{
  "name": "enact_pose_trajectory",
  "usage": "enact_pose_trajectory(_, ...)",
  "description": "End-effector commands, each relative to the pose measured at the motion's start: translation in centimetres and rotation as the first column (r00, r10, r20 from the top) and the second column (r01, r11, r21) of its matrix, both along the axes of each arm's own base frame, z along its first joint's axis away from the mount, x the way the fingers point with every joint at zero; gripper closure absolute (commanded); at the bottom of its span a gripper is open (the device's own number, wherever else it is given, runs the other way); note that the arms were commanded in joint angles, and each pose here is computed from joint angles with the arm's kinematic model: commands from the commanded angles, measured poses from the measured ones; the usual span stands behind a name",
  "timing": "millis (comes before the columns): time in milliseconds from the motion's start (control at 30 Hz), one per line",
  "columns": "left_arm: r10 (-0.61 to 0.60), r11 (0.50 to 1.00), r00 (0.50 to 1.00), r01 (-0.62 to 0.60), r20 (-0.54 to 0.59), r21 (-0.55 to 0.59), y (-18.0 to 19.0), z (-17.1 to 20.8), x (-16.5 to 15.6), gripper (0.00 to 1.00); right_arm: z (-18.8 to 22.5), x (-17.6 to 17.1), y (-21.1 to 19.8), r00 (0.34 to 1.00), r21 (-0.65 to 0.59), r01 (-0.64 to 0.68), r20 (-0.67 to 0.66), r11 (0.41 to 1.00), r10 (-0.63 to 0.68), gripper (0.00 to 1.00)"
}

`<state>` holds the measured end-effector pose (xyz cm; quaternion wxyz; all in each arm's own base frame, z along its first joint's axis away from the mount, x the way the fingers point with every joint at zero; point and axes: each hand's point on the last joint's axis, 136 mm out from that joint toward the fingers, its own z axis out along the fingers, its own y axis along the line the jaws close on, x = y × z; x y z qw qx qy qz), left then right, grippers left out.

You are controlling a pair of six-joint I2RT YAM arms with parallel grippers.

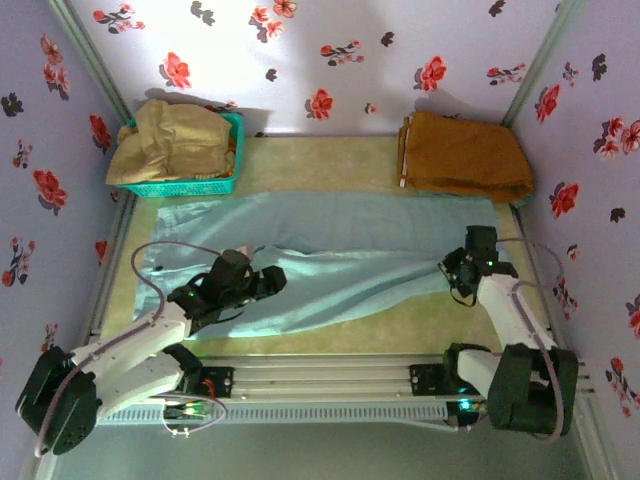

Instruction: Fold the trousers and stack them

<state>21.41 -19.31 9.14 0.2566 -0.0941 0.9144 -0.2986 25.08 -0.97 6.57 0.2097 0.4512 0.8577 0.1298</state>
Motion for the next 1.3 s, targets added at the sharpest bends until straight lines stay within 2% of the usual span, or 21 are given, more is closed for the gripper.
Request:
enact_pose_trajectory(0, -0.017, 1.0, 1.0, 0.018, 0.025, -0.016, -0.3, 0.8, 0.0, 0.2, 0.0, -4.9, -0.5, 0.987, -0.059, -0.022, -0.161, 0.998, 0.012, 0.86)
enact_pose_trajectory(167, -0.026, 0.999, 0.999, 0.028, 0.044, -0.037, -0.3, 1.5, -0.3, 0.2, 0.8, -9.5, -0.3, 0.973, -0.056, -0.008, -0.231, 0.998, -0.005, 0.86)
enact_pose_trajectory(300, -0.024, 0.998, 0.998, 0.027, 0.058, -0.051, 0.2, 2.0, -0.8, 0.2, 0.7, -11.6, 0.0, 0.961, -0.037, 0.02, -0.275, 0.999, -0.029, 0.82)
enact_pose_trajectory(467, -0.016, 0.996, 0.997, 0.023, 0.08, -0.083, 0.9, 2.8, -1.7, 0.21, 0.5, -13.6, 0.1, 0.952, -0.038, 0.04, -0.302, 0.998, -0.05, 0.85)
enact_pose_trajectory(667, -0.018, 0.995, 0.994, 0.028, 0.105, -0.092, 1.9, 3.8, -2.8, 0.21, 2.3, -14.1, -0.7, 0.966, -0.081, 0.064, -0.244, 0.995, -0.083, 0.91)
enact_pose_trajectory(700, -0.022, 0.996, 0.994, 0.031, 0.107, -0.088, 2.0, 4.0, -2.9, 0.21, 2.5, -14.0, -0.9, 0.966, -0.091, 0.06, -0.246, 0.994, -0.081, 0.88)
enact_pose_trajectory(733, -0.029, 0.996, 0.994, 0.038, 0.109, -0.082, 2.1, 4.1, -3.1, 0.21, 2.6, -14.0, -0.9, 0.964, -0.089, 0.06, -0.253, 0.994, -0.081, 0.79)
enact_pose_trajectory(800, -0.034, 0.997, 0.993, 0.042, 0.11, -0.069, 2.3, 4.3, -3.3, 0.21, 2.8, -14.1, -0.6, 0.961, -0.074, 0.065, -0.265, 0.995, -0.082, 0.52)
enact_pose_trajectory(833, -0.037, 0.997, 0.993, 0.044, 0.111, -0.066, 2.4, 4.5, -3.4, 0.21, 3.0, -14.1, -0.5, 0.961, -0.066, 0.069, -0.264, 0.995, -0.084, 0.43)
enact_pose_trajectory(900, -0.037, 0.997, 0.992, 0.045, 0.118, -0.065, 2.6, 4.8, -3.5, 0.21, 4.1, -13.9, -0.4, 0.967, -0.065, 0.074, -0.238, 0.995, -0.087, 0.39)
enact_pose_trajectory(1067, -0.022, 0.999, 0.989, 0.029, 0.144, -0.046, 2.6, 5.6, -2.6, 0.21, 9.8, -10.1, 0.3, 0.997, -0.058, -0.037, -0.063, 0.998, 0.034, 0.48)
enact_pose_trajectory(1167, -0.033, 0.998, 0.991, 0.039, 0.131, -0.045, 1.0, 5.5, -1.2, 0.21, 8.7, -6.7, 4.2, 0.985, 0.076, -0.161, -0.046, 0.984, 0.165, 0.69)
enact_pose_trajectory(1267, -0.033, 0.999, 0.994, 0.036, 0.105, -0.023, -0.7, 4.5, 0.7, 0.22, 5.7, -3.9, 8.3, 0.967, 0.039, -0.253, -0.029, 0.967, 0.254, 0.87)
